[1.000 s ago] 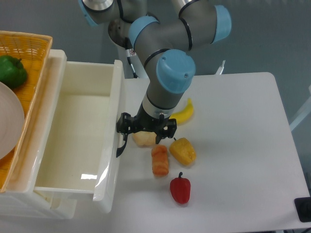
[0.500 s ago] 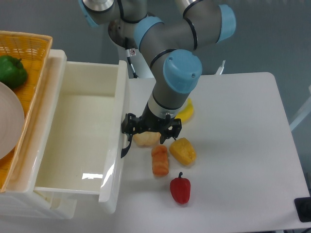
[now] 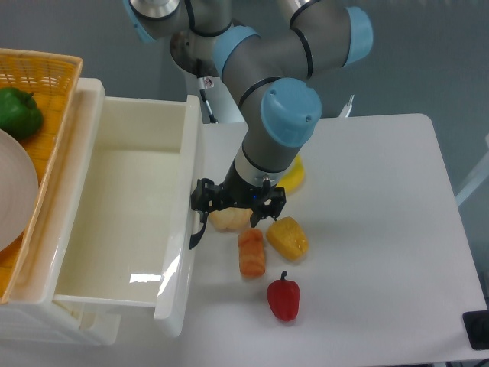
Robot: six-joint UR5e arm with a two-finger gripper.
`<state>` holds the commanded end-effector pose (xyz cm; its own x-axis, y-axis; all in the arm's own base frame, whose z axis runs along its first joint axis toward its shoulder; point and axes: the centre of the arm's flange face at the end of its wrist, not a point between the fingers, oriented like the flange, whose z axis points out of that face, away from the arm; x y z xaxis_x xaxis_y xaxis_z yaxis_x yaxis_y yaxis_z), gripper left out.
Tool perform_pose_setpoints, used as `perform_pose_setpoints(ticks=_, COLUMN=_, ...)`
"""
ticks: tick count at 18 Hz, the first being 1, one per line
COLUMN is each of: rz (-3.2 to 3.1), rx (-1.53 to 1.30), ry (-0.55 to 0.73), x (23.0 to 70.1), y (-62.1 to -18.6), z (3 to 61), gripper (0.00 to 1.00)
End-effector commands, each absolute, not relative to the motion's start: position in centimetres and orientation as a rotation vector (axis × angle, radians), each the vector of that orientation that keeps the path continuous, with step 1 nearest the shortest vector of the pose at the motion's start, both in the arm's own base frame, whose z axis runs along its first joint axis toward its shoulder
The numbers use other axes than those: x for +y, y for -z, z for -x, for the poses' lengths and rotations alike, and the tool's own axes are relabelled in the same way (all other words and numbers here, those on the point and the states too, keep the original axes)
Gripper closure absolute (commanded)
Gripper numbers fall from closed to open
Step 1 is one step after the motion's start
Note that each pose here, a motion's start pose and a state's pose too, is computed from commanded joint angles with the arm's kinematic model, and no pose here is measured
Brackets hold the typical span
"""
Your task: Slide open the top white drawer
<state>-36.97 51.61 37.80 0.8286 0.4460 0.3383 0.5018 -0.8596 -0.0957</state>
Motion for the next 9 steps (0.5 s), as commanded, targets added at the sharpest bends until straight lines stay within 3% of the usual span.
perform_pose_setpoints(ticks=9, rz=2.803, rx=-0.759, ry=0.507, x=51.35, y=-37.24, z=37.48, gripper=0.00)
